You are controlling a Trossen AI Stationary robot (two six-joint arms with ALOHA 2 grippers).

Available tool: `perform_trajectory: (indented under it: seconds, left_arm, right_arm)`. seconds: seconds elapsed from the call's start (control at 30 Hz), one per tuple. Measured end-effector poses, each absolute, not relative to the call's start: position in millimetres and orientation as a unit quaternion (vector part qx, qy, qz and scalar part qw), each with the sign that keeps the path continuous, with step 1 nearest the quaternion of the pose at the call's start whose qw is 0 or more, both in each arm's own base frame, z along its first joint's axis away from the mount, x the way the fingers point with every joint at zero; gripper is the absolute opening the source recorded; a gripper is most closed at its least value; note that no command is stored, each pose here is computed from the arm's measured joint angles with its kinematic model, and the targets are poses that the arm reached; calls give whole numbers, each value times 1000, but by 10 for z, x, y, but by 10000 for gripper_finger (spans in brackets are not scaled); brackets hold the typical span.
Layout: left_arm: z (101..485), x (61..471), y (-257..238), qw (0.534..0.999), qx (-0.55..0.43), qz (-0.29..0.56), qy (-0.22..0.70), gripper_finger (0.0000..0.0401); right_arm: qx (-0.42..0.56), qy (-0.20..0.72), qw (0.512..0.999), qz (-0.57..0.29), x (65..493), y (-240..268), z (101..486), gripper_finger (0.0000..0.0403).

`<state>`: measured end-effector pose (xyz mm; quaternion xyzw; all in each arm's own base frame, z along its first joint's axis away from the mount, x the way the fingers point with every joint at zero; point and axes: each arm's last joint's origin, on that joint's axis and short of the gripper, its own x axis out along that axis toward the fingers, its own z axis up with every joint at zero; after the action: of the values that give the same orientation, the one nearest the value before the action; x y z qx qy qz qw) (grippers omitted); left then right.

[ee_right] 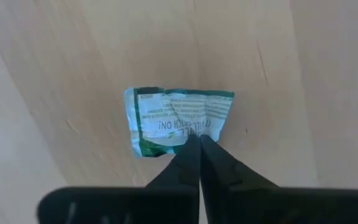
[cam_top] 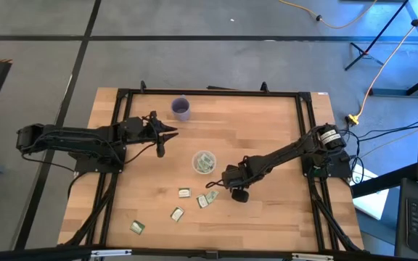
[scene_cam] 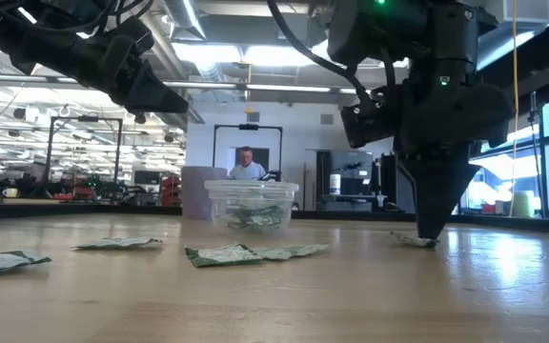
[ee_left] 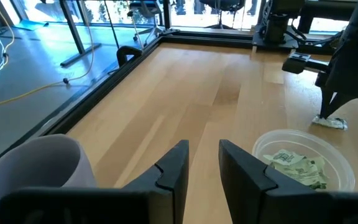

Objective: Pick and place Stevia / Truvia into bins
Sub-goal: Put the truvia packet into the transparent container

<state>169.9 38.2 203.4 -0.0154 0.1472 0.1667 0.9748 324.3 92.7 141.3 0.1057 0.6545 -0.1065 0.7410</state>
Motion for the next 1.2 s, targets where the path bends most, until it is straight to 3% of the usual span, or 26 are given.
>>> perform_trajectory:
  seconds: [0.23, 0.6, 1.2]
  left_arm:
    - [2033, 1699, 381, 975, -16, 167, 147, 84]
    - [2034, 1699, 382, 975, -16, 167, 147, 84]
    - [2026, 1696, 382, 974, -16, 167, 151, 84]
  right_arm:
    - [48, 648, 753, -102, 3429, 947, 1870, 2]
    - [-18, 534, 845, -37, 3870, 751, 2590, 1]
    - [-33, 546, 837, -22, 4299, 341, 2113, 1]
